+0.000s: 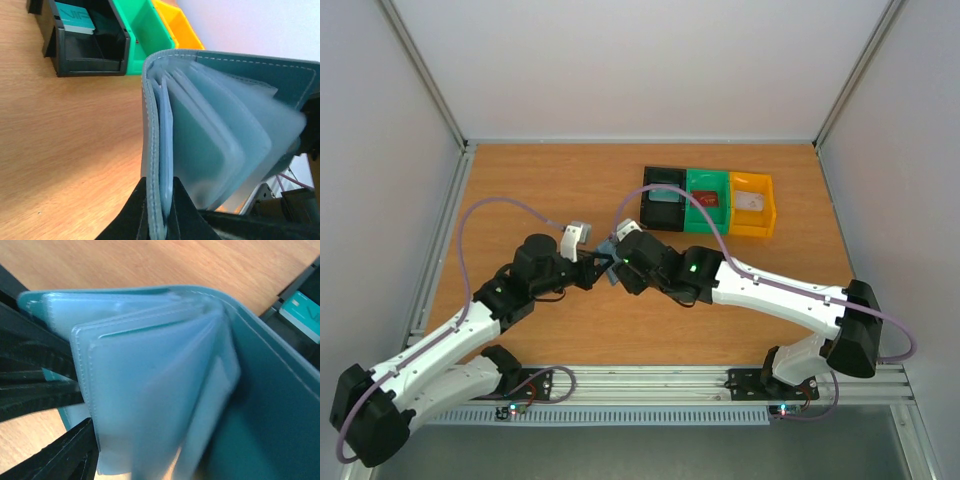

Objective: Take the credit cards out of the card holder

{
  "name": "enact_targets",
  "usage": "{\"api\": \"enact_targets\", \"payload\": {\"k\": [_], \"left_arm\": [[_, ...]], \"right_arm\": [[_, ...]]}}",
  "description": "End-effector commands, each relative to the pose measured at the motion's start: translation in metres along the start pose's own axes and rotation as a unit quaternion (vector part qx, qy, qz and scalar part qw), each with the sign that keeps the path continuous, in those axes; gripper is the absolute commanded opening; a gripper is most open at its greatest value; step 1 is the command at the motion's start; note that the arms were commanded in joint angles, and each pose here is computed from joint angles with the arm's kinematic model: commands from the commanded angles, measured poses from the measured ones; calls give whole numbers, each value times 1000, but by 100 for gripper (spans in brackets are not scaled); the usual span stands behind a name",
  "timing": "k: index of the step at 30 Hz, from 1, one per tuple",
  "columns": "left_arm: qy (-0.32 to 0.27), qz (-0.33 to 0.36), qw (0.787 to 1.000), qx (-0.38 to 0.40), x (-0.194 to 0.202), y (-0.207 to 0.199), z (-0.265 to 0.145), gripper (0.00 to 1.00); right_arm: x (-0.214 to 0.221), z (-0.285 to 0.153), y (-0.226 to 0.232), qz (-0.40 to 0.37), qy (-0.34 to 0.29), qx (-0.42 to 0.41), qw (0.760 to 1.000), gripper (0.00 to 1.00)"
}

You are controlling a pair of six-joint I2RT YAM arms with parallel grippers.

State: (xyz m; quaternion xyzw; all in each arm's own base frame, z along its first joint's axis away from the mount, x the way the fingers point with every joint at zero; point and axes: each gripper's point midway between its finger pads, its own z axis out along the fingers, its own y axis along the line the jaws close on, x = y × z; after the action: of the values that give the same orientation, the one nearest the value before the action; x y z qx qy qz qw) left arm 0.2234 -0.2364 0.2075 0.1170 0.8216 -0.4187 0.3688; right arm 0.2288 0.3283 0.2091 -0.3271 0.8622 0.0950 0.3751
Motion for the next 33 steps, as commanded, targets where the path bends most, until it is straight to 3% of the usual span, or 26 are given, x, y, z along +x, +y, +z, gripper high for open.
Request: {"api": "enact_targets", "payload": {"k": [1,5,12,14,20,24,28,33], "left_arm": [[-12,13,999,30,-8,-15,-3,0],[-11,19,999,38,-7,-17,-3,0],[-5,31,998,50,-4,-21,-3,0],[-3,33,998,57,-3,-23,-3,0],[-5,58,993,103,1,-37,-6,0],[-5,99,981,164,5,-56,-12,0],[-3,129,967,221,9,-74,-20,0],[3,129,963,237,10,-80,-22,0]], "right_arm": [[7,-12,-63,27,10,125,992,62],[13,-15,-72,43,17,102,994,56],[20,-4,-44,46,46,-30,997,62],[16,-8,-26,35,35,-88,995,57],[9,-32,-14,81,-7,-225,971,22],[10,-57,2,77,-22,-331,940,27],[16,-59,1,66,-16,-329,942,34],[15,-62,-7,60,-30,-303,951,18]]}}
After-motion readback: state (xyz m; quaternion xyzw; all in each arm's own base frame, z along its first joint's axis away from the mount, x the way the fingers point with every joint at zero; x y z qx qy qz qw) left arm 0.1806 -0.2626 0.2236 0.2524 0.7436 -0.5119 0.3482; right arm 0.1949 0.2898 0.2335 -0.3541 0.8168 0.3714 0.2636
